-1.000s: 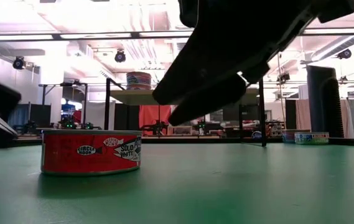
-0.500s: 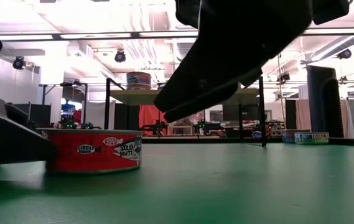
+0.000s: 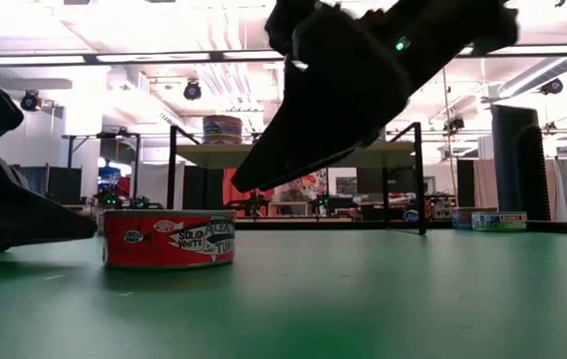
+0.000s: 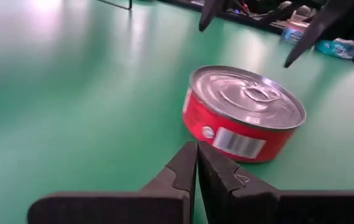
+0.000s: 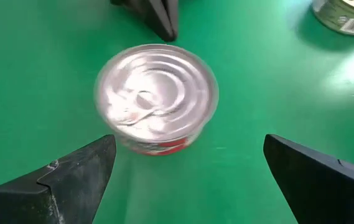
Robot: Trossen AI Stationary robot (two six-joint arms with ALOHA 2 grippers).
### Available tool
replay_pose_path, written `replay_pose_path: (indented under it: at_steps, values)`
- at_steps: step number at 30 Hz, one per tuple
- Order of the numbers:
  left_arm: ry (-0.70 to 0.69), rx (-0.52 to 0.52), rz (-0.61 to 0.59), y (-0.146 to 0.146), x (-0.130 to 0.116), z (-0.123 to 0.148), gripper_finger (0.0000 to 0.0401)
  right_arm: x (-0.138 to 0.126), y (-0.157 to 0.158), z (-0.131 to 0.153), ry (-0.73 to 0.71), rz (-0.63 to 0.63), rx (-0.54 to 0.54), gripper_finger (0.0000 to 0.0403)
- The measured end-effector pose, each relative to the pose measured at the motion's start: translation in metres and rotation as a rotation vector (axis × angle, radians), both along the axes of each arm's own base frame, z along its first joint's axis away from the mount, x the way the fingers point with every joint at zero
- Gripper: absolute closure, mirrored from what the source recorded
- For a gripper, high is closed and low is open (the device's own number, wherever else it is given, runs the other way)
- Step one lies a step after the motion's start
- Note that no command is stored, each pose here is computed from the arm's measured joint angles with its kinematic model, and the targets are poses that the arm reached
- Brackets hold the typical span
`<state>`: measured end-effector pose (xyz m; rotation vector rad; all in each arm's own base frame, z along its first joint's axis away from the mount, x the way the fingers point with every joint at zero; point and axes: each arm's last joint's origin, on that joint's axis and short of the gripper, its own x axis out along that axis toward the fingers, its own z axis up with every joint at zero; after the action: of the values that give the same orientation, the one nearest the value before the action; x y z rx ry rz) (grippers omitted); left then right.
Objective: Stack canned seafood by type on shelf
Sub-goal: Stack the red tuna can on top of the red tuna can on the shelf
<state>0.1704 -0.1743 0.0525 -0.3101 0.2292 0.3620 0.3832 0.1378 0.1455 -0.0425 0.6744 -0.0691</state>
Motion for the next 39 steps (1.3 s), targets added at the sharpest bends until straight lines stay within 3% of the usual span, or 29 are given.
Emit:
replay_pose_path:
  at_steps: [6,12,17,20,28,34,39]
  values:
    - [0.016,-0.053,-0.057,0.007,-0.013,0.007,0.0401,0.004,-0.012,-0.001,0.009,0.007,-0.045,0.0003]
    - [0.074,-0.015,-0.141,0.000,-0.009,0.005,0.0401,0.004,-0.015,-0.002,0.015,0.018,-0.073,0.0003]
    - [0.075,-0.004,-0.156,-0.005,-0.005,0.005,0.0401,0.001,-0.021,-0.004,0.001,-0.143,-0.193,0.0003]
    - [0.076,-0.007,-0.161,-0.006,-0.005,0.005,0.0401,0.000,-0.025,-0.005,0.006,-0.174,-0.245,0.0003]
    - [0.073,-0.001,-0.162,-0.005,-0.005,0.006,0.0401,0.004,-0.039,-0.014,-0.009,-0.251,-0.182,0.0003]
    - [0.073,-0.013,-0.158,-0.001,-0.009,0.006,0.0401,0.014,-0.033,-0.037,0.026,-0.138,-0.113,0.0003]
    - [0.092,-0.017,-0.191,0.000,-0.011,0.007,0.0401,0.017,-0.024,-0.037,0.021,-0.108,-0.111,0.0003]
